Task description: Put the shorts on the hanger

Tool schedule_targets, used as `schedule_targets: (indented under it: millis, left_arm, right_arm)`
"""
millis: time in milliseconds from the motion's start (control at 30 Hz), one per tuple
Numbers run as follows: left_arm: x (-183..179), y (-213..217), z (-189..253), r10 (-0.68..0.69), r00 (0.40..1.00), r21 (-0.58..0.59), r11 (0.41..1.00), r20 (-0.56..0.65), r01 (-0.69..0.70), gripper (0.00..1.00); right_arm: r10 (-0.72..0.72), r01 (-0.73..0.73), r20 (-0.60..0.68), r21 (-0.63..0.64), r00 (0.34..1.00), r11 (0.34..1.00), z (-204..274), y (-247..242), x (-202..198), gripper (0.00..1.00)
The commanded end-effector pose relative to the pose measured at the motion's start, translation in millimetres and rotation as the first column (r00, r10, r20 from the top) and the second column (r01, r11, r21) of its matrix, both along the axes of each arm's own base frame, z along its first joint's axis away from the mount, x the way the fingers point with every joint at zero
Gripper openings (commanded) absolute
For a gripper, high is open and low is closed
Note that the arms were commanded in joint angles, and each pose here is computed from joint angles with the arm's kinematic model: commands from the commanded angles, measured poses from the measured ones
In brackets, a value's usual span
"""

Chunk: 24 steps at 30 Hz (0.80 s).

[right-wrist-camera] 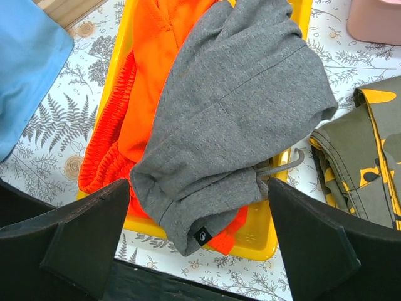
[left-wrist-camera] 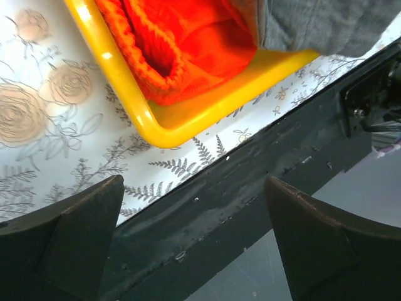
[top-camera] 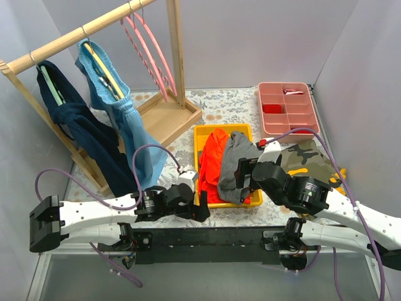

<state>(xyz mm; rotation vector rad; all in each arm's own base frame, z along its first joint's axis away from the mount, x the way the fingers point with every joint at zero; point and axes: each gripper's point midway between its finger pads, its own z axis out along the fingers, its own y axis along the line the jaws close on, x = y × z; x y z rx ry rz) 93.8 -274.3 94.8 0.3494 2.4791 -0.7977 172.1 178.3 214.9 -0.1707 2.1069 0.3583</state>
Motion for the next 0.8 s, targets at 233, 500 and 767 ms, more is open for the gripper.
schedule_targets:
  millis: [233,500,767]
  left_arm:
    - [2.0,-9.3,-37.2,0.204,0.978,0.054,0.977,0.038,-0.206,0.93]
    - [37.3,3.8,-40.1,0.309,0.946,0.041,0.949,0.094,-0.313,0.93]
    - [78.5,21.7,-38.4,0.357,0.925,0.062,0.928,0.127,-0.366,0.93]
  right_arm:
    - [-0.058,0.058,0.018,0.006,0.998,0.998,7.8,-4.8,7.5,0.98]
    - [-0.049,0.049,0.002,0.018,0.999,0.999,0.7,-3.8,5.1,0.99]
    - [-0.044,0.044,-0.004,0.017,0.999,0.999,-1.9,-2.9,4.7,0.99]
